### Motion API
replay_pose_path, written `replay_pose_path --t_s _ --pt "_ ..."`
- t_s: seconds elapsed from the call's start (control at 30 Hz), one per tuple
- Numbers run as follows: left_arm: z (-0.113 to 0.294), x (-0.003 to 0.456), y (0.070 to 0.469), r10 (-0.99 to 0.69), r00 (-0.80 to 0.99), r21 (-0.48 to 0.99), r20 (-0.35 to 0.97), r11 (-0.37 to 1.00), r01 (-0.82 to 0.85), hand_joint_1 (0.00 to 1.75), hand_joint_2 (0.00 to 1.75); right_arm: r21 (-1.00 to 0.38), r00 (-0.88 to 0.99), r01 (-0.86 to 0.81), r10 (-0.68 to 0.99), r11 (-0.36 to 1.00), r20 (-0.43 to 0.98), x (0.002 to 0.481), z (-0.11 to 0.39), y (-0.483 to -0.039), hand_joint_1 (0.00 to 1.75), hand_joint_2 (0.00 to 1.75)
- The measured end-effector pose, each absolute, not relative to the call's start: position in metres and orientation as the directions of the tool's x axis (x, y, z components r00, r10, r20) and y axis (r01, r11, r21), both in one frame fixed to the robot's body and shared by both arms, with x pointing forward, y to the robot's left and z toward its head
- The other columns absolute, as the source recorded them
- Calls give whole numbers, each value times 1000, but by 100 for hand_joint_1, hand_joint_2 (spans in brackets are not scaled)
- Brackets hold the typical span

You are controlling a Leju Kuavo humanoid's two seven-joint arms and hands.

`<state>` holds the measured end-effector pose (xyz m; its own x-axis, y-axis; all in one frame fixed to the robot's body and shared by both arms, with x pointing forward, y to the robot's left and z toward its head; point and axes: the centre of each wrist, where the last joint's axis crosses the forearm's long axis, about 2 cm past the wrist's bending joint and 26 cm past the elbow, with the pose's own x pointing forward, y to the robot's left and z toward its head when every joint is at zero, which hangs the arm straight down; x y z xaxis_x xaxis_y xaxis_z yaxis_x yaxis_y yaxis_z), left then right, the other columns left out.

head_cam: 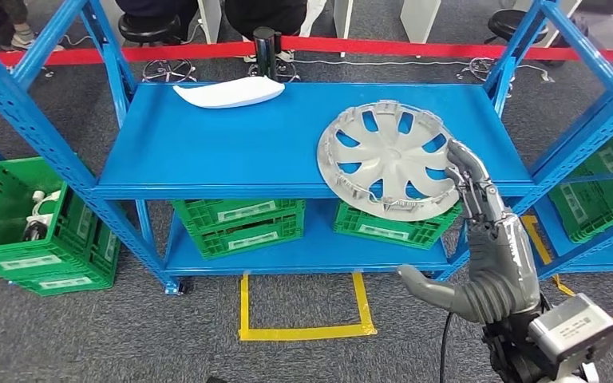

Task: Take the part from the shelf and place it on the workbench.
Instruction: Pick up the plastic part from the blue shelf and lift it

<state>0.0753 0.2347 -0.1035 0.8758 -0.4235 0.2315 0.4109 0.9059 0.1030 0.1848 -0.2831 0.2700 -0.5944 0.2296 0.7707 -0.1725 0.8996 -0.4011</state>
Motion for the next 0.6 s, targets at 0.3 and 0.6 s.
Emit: replay_pose_path --t_s 0.3,0.6 --pt "-103 76 234 -423 876 102 233 906 411 0 0 -402 -592 -174 231 899 772 185 269 -283 0 175" --pt "-104 75 235 -424 876 103 231 906 411 0 0 -401 -592 -176 229 899 773 185 269 -283 0 175"
